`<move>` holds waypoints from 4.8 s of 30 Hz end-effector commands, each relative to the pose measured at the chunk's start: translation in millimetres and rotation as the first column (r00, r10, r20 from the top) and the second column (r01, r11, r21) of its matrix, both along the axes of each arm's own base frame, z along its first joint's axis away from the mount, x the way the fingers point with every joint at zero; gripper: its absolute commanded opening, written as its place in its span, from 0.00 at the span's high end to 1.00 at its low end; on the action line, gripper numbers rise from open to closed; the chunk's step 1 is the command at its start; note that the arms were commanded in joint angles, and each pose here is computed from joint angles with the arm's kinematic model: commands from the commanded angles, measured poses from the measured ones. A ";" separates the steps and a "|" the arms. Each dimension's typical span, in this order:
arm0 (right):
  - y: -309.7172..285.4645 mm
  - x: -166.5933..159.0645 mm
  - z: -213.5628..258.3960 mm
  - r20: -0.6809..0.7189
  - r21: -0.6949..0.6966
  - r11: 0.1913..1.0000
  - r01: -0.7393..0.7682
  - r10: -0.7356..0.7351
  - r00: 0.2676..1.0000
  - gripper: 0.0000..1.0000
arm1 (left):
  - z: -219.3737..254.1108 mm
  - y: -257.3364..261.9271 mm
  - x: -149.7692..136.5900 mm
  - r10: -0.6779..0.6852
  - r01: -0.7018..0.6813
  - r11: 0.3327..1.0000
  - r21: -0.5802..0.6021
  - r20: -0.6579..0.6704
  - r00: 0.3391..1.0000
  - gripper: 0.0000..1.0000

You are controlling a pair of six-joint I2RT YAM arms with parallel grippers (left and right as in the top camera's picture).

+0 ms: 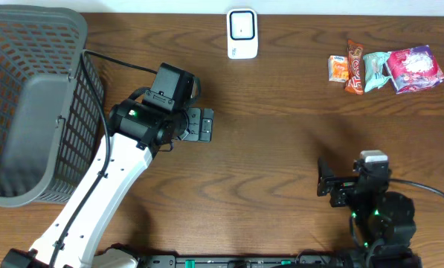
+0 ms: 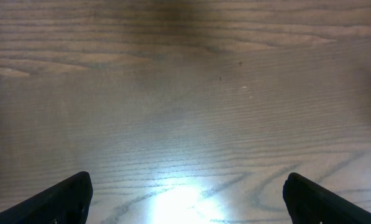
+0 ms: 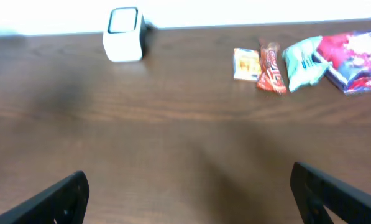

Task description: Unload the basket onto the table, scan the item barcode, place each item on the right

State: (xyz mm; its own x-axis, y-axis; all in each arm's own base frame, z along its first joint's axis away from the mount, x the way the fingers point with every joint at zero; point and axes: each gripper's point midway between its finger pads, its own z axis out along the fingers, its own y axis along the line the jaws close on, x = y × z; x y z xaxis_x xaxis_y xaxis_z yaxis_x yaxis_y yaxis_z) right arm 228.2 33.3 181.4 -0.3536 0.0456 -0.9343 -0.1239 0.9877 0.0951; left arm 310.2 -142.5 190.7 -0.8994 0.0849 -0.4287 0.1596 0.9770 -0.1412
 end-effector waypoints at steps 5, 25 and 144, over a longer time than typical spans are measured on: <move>0.7 1.3 -8.8 0.128 -0.001 1.000 -0.012 0.012 0.992 0.01 | -0.1 1.6 0.7 0.003 -0.003 1.000 0.004 -0.002 1.000 0.02; -8.4 16.7 -19.4 0.295 0.016 1.000 0.017 -0.021 0.955 0.01 | -0.1 1.6 0.7 0.003 -0.003 1.000 0.004 -0.002 1.000 0.02; -16.9 17.4 -24.0 0.283 -0.027 0.998 0.064 -0.054 0.958 0.01 | -32.7 79.8 -48.4 0.223 0.054 0.950 -0.309 0.787 0.576 0.02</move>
